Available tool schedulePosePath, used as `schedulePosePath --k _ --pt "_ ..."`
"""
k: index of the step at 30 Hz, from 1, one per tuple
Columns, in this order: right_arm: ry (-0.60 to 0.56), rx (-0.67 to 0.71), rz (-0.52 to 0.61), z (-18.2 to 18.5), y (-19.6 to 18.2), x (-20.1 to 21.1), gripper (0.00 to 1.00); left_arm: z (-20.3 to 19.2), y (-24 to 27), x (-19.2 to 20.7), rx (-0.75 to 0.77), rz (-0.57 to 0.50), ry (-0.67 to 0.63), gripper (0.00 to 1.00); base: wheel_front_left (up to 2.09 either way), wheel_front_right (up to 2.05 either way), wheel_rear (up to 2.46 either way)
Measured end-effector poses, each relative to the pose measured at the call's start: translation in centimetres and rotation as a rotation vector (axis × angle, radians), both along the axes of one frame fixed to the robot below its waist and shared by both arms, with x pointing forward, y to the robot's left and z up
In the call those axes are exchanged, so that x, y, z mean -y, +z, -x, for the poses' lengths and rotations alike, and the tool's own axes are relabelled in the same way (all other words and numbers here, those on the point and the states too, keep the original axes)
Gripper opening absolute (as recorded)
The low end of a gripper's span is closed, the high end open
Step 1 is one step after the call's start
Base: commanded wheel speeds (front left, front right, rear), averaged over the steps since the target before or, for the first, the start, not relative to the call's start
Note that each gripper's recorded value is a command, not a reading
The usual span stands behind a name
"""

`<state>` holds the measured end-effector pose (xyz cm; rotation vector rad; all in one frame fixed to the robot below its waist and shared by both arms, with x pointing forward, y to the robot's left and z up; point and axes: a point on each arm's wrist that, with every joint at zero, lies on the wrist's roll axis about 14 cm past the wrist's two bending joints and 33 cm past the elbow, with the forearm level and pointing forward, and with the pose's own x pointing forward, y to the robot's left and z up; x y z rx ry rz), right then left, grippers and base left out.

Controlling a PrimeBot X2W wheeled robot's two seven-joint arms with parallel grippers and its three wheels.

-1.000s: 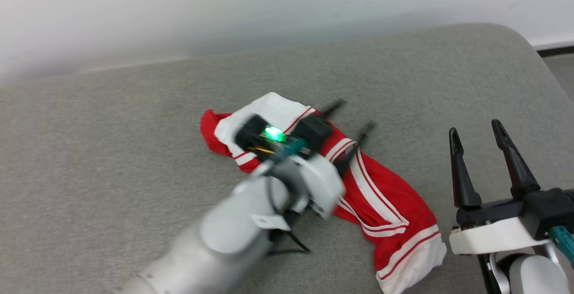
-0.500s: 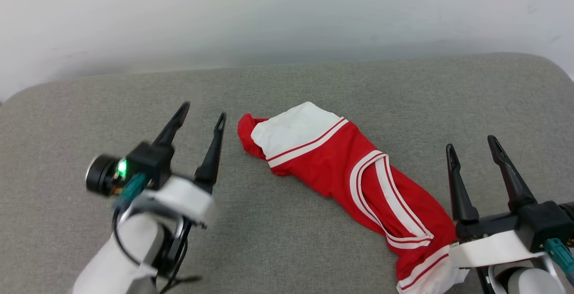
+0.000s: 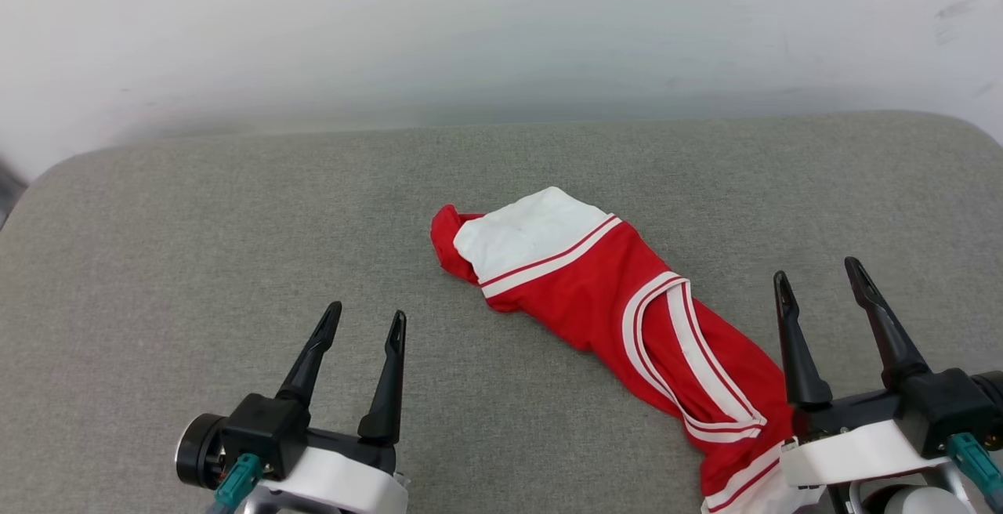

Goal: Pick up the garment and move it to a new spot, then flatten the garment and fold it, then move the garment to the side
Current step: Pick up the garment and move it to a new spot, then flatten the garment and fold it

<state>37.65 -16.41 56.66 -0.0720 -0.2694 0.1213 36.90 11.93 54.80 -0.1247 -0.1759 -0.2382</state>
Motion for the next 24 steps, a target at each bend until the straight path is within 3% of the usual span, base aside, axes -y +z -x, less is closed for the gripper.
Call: schedulePosePath --k 24 --pt "0.017 -0.021 -0.011 0.0 -0.7 -0.5 1.00 -0.2 -0.2 1.0 0.019 0.010 -0.045 1.00 0.00 0.00 0.00"
